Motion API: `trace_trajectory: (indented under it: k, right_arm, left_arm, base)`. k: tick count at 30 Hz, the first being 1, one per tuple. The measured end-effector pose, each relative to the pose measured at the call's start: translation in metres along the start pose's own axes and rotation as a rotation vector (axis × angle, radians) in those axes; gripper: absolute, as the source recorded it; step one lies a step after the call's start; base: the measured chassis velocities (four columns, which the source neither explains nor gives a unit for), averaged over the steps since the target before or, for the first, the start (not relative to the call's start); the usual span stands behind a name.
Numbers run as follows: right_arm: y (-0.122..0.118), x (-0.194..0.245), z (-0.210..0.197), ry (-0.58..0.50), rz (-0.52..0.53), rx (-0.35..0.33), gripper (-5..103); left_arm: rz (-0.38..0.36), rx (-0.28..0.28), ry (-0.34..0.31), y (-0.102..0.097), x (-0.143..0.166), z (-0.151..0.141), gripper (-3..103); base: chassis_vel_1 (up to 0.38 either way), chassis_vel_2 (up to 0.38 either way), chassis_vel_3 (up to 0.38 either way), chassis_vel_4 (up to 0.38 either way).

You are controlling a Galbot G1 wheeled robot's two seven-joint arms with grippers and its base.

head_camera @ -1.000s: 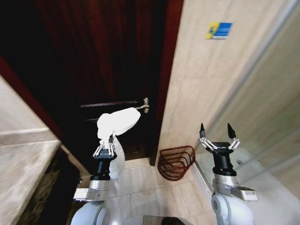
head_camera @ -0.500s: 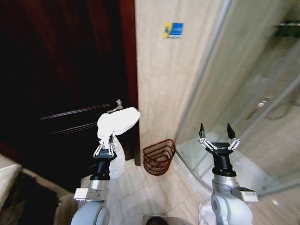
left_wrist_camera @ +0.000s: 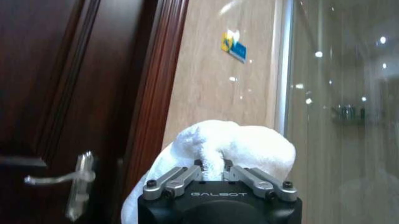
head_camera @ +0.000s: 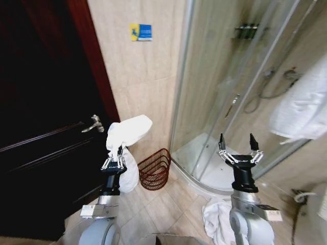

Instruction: Discard the used towel into the hamper.

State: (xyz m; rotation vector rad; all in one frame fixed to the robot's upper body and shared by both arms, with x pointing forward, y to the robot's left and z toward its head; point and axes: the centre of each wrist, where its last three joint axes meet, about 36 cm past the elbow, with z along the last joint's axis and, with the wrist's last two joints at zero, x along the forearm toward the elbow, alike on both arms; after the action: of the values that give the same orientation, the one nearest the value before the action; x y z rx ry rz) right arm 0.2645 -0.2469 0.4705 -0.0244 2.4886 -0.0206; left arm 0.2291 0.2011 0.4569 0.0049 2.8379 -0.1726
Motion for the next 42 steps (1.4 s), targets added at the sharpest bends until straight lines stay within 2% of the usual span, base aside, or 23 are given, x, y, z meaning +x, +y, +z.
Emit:
trace_trajectory:
  k: [5, 13, 37, 40, 42]
  right_arm:
    - [0.0, 0.003, -0.004, 0.028, 0.01, 0.015, 100]
    - [-0.001, 0.002, -0.005, 0.035, 0.032, 0.016, 100]
    - [0.001, 0.002, -0.009, 0.012, 0.01, 0.002, 100]
    - [0.001, 0.002, -0.008, -0.003, 0.018, 0.006, 100]
    - [0.001, 0.002, -0.007, -0.005, 0.019, 0.008, 100]
  left_arm:
    - [0.026, 0.004, 0.041, 0.005, 0.0, 0.024, 8]
    - [0.027, 0.018, 0.067, 0.002, 0.001, 0.043, 8]
    - [0.039, 0.017, 0.055, 0.001, 0.003, 0.046, 8]
    - [0.049, 0.016, 0.068, 0.003, 0.003, 0.05, 8]
    - [0.068, 0.025, 0.1, 0.006, 0.003, 0.058, 8]
  base:
    - [0.0, 0.0, 0.0, 0.0]
    - [0.0, 0.0, 0.0, 0.0]
    - [-0.053, 0.05, 0.052, -0.053]
    - [-0.08, 0.057, 0.063, -0.078]
    - [-0.023, 0.026, 0.011, -0.013]
